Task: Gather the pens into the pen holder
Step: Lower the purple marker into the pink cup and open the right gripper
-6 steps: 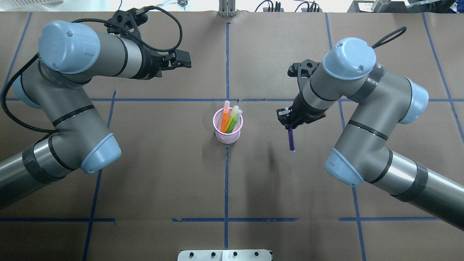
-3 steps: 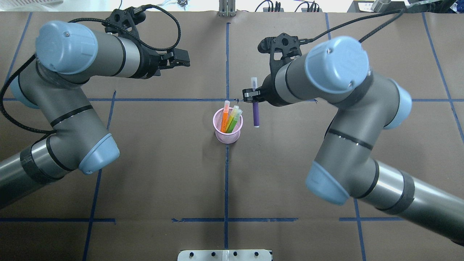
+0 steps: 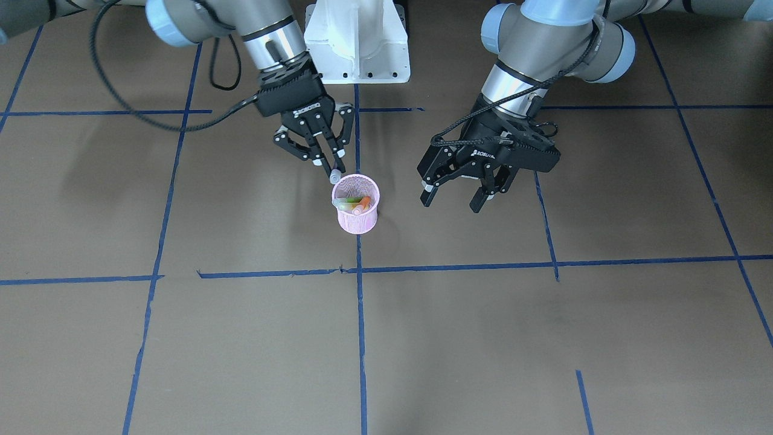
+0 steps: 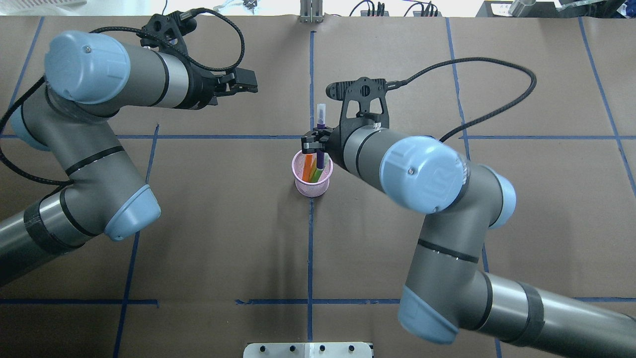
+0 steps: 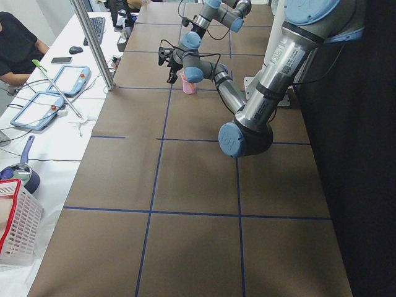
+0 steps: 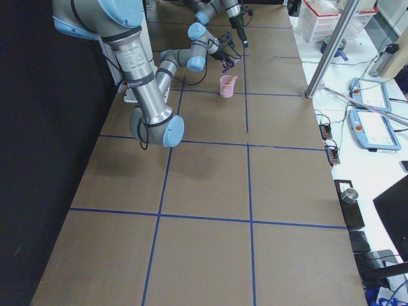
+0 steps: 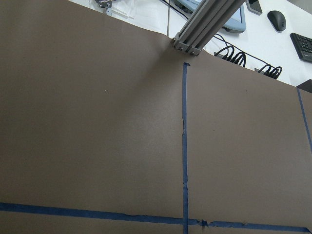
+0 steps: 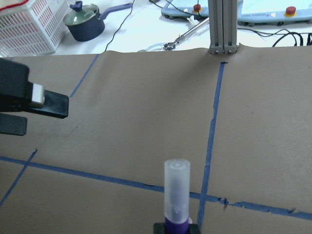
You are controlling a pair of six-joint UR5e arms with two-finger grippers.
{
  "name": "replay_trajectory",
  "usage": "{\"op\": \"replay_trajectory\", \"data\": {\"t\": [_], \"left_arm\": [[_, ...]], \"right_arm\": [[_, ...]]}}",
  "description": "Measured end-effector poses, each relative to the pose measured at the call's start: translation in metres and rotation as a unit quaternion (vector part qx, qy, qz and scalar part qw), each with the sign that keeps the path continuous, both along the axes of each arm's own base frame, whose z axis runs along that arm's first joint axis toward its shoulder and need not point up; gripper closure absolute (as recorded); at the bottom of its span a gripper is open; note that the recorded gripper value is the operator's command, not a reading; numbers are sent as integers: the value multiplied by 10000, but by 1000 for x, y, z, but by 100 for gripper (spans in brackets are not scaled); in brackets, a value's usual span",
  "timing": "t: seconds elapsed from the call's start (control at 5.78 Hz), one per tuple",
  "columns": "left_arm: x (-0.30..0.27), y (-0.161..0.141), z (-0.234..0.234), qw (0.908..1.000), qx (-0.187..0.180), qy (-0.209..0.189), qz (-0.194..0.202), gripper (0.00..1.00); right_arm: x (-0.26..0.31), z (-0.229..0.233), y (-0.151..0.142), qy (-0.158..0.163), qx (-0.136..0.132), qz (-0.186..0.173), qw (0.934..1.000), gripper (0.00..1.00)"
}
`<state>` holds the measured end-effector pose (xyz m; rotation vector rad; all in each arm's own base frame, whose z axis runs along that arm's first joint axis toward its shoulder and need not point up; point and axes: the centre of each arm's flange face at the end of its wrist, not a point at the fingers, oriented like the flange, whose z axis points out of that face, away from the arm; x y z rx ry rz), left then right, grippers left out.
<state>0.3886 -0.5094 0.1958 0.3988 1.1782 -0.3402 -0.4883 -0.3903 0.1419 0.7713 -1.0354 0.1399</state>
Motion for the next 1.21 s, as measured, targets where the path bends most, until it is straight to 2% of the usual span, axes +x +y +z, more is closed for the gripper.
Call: {"op": "replay_trajectory", "data": {"t": [0.17,0.52,1.04,1.21], "left_arm": [[0,0,1,10000,5,-5,-18,1],[-1,0,1,10000,8,-9,-33,1],[-1,-1,1,10000,12,-14,-49,1],[-1,-1,1,10000,12,-12,-53,1]], "right_arm": [[-12,1,13,-66,151,348,9993,100],[-30,7,33,-376,52,1082,9934,100],[-50,21,49,-583,-87,1658,9844,97],[-57,28,49,-616,-145,1827,9811,91]]}}
